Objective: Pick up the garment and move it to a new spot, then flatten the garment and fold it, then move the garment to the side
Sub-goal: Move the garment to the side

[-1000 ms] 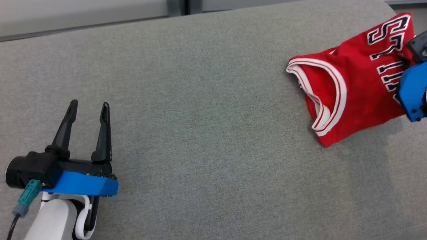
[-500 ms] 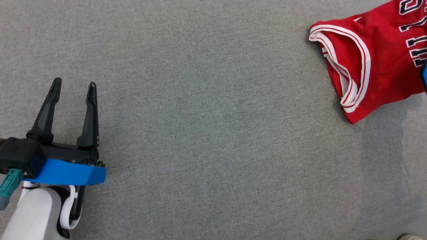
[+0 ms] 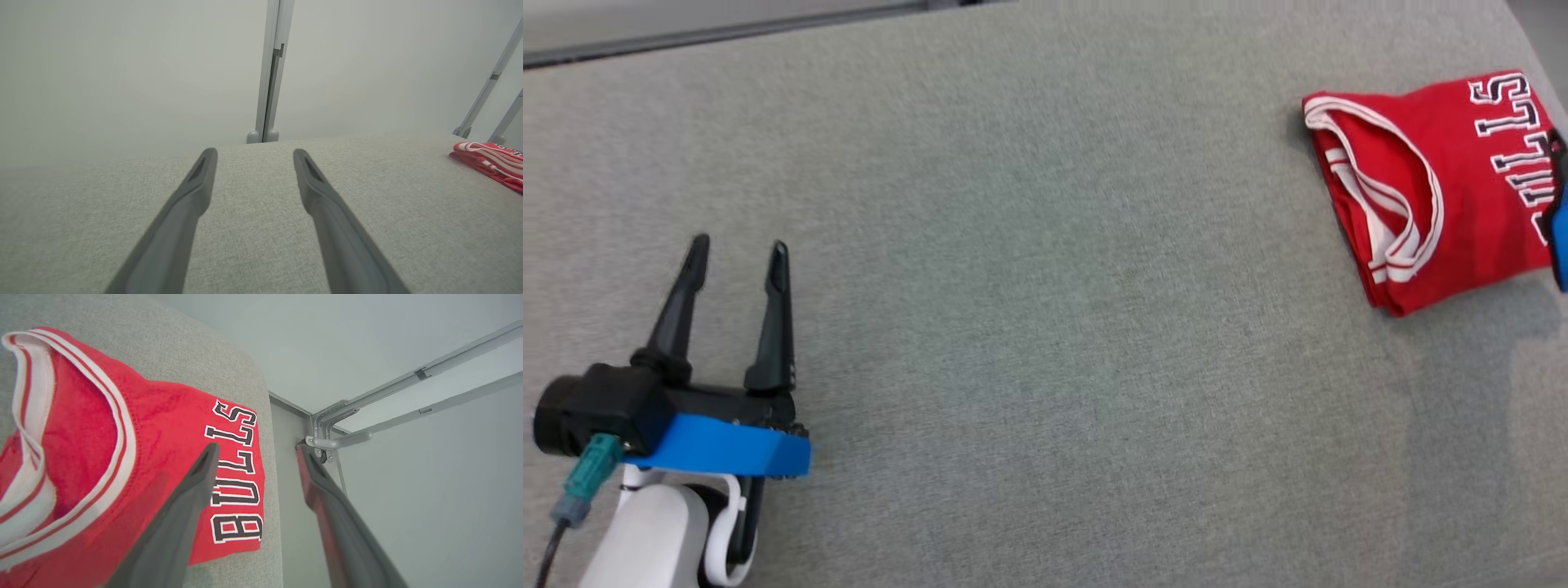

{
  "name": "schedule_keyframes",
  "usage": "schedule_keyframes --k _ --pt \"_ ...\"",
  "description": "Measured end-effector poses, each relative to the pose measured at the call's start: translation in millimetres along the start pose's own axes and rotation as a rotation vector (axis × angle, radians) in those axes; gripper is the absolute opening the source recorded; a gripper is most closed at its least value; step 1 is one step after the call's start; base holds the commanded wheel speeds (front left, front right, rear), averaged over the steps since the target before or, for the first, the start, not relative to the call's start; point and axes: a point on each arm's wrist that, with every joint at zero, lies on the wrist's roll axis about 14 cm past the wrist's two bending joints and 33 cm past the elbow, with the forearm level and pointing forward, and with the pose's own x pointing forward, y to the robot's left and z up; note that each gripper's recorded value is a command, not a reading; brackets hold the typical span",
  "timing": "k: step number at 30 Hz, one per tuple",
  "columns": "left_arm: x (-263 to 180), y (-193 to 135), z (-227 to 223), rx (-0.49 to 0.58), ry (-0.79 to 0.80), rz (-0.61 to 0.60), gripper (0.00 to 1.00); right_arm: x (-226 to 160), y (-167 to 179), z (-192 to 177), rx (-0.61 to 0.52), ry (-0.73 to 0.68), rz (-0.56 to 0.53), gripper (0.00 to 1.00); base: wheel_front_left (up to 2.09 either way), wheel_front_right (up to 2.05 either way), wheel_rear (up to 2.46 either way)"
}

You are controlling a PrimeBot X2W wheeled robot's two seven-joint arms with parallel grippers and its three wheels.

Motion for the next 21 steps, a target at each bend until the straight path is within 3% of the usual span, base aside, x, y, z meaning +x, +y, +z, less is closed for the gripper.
schedule_keyframes --k 9,21 --pt "-50 7 17 0.004 -0.01 0.091 1.0 -52 38 21 0.291 -0.242 0.06 1.0 0.0 0.0 0.0" --pt "-125 19 23 0.011 -0.013 0.232 1.0 -149 100 64 0.488 -0.533 0.213 1.0 0.0 0.0 0.0"
